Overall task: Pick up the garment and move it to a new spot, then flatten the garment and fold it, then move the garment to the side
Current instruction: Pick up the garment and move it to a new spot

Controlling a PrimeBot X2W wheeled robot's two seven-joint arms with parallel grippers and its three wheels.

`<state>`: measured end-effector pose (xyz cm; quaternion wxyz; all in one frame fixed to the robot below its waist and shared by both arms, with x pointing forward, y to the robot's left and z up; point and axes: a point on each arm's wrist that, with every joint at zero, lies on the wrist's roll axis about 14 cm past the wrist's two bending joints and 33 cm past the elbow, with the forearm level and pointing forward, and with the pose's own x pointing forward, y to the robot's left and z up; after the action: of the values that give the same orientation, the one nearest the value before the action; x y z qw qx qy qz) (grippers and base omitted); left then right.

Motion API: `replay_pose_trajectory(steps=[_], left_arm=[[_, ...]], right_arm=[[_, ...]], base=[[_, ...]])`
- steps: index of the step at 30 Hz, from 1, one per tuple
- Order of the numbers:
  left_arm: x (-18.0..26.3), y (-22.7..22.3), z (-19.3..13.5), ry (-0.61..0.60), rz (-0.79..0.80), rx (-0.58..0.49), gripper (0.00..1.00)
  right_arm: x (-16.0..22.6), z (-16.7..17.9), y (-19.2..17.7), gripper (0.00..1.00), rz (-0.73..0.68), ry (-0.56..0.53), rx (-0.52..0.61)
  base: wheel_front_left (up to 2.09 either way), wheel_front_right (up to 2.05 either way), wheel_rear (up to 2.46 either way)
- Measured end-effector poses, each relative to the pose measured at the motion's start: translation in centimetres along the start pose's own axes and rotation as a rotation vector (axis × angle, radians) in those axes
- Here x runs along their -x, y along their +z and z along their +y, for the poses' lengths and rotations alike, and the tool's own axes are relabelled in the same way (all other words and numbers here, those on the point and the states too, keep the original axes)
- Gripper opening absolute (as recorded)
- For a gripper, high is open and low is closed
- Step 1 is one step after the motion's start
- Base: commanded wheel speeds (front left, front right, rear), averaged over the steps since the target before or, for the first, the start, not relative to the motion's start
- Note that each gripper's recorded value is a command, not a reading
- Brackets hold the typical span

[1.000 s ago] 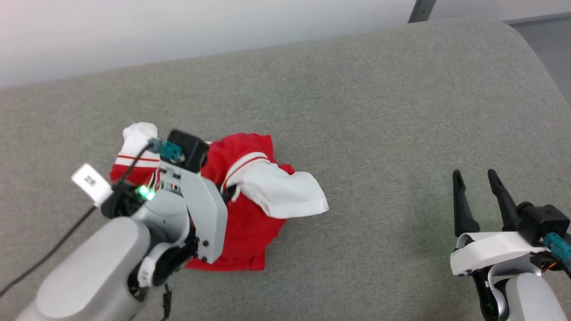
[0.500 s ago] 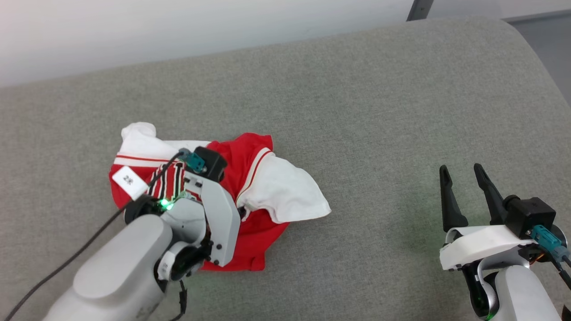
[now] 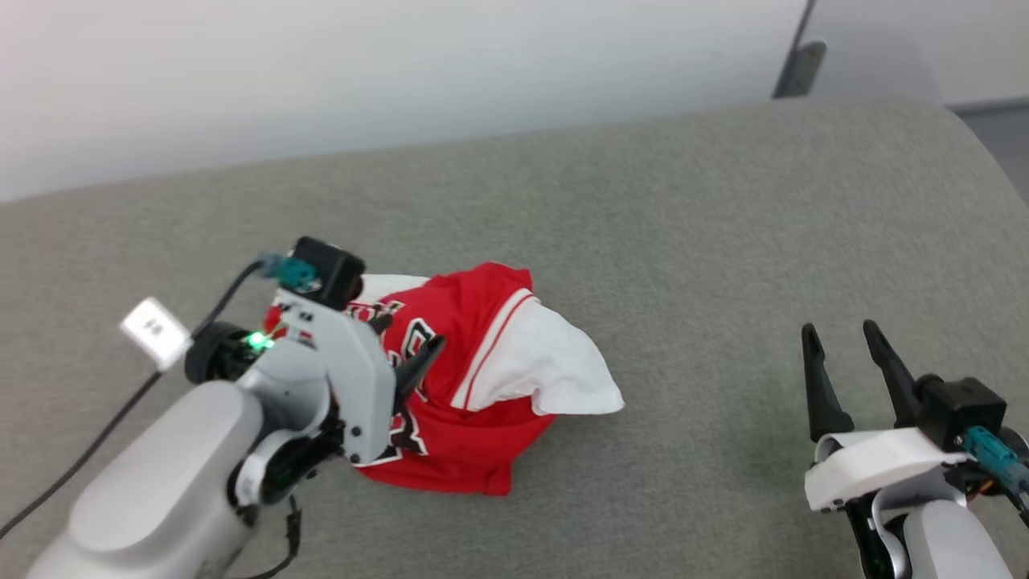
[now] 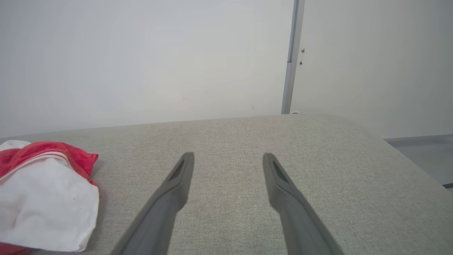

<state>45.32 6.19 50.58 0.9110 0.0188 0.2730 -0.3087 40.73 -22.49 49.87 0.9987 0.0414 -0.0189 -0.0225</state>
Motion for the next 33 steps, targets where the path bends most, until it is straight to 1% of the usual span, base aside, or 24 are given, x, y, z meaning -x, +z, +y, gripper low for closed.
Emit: replay_pose_trajectory(steps=[4,8,13,15,18,21,27,33], left_arm=[[2.8,1.6,1.6,0.067,-0.133,0.01,1.0],[6.2,3.0,3.3,0.146,-0.296,-0.002,1.0],[11.0,3.1,6.0,0.269,-0.479,0.004,1.0],[12.9,2.5,7.1,0.323,-0.534,0.014,1.0],[15.3,1.0,8.3,0.391,-0.584,0.009,1.0],[17.5,-0.4,9.3,0.454,-0.629,0.03,1.0],[21.4,-3.1,11.2,0.581,-0.685,0.114,1.0],[24.3,-5.2,12.1,0.656,-0.711,0.157,1.0]], right_arm=[[0.0,0.9,0.7,1.0,-0.02,0.033,-0.002],[0.3,2.0,1.2,1.0,-0.035,0.067,-0.008],[0.6,2.7,1.9,1.0,-0.053,0.098,0.002],[0.8,2.9,2.0,1.0,-0.056,0.108,0.005],[0.9,3.2,2.3,1.0,-0.063,0.117,0.007],[1.0,3.2,2.3,1.0,-0.063,0.122,0.013],[1.2,3.7,2.6,1.0,-0.07,0.138,0.015],[1.3,4.5,2.7,1.0,-0.075,0.156,0.015]], base=[[0.0,0.0,0.0],[0.0,0.0,0.0],[0.0,0.0,0.0],[0.0,0.0,0.0],[0.0,0.0,0.0],[0.0,0.0,0.0],[0.0,0.0,0.0],[0.0,0.0,0.0]])
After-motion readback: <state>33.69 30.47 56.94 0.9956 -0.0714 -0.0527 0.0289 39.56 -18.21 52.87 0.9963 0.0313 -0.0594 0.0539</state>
